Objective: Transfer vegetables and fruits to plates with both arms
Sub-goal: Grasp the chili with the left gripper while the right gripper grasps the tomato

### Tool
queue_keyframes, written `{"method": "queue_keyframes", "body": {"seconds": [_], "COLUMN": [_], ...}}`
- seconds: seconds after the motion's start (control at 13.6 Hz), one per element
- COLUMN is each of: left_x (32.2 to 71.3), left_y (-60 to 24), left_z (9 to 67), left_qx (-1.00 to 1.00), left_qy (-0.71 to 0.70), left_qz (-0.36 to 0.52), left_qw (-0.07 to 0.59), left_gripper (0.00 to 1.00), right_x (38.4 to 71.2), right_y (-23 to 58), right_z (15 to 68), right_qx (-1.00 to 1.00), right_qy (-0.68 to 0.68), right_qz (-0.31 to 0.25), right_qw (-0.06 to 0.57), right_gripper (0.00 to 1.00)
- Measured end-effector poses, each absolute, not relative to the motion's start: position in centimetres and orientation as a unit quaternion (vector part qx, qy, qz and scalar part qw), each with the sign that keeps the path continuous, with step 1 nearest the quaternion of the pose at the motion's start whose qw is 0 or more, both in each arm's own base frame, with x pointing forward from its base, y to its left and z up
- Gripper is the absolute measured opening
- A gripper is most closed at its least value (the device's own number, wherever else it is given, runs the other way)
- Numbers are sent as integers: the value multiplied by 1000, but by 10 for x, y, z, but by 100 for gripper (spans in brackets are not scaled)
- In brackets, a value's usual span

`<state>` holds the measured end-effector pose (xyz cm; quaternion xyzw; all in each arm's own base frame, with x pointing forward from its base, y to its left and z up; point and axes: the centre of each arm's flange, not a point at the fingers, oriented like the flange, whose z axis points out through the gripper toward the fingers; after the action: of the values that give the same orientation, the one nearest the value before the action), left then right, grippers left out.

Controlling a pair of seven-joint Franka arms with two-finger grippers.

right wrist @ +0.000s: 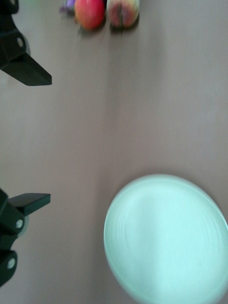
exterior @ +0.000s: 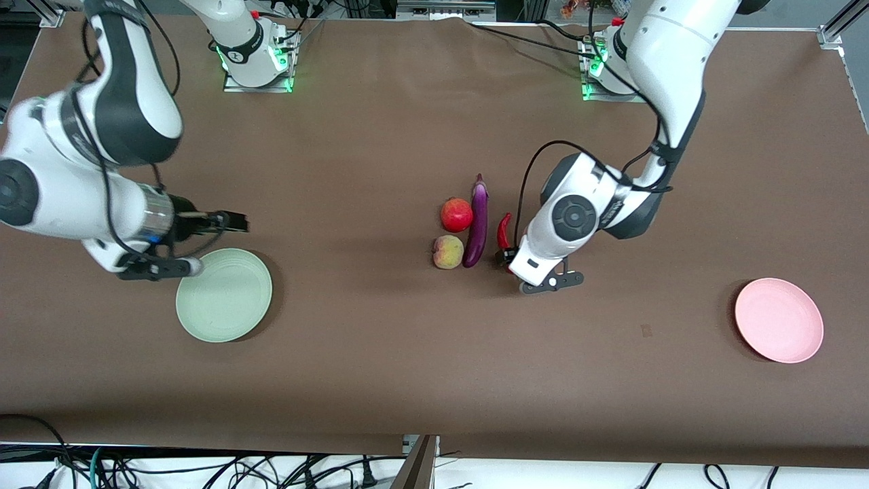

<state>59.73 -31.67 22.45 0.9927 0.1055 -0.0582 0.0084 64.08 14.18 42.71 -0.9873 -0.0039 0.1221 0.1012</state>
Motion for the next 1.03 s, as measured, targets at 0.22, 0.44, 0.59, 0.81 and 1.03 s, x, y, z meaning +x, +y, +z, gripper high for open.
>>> {"method": "queue_keyframes", "body": {"seconds": [0.22, 0.44, 0.59, 0.81, 1.03], "left_x": [582, 581, 582, 586, 603], "left_y": [-342, -343, -341, -338, -316], "left_z": [193, 179, 176, 178, 208], "left_qx": [994, 994, 994, 994, 992], "left_qy": [90, 91, 93, 96, 109], "left_qz": [-61, -58, -58, -55, -61], "left_qw": [6, 8, 8, 9, -9], "left_gripper": [100, 69, 48, 28, 28], "right_x": [641, 626, 616, 606, 593], "right_y": [209, 285, 321, 355, 388], "right_z": [390, 368, 355, 336, 321], "right_qx": [-984, -986, -986, -986, -986], "right_qy": [29, 46, 54, 73, 87], "right_qz": [126, 116, 110, 101, 92], "right_qw": [120, 114, 111, 111, 113], "right_gripper": [100, 100, 100, 100, 100]}}
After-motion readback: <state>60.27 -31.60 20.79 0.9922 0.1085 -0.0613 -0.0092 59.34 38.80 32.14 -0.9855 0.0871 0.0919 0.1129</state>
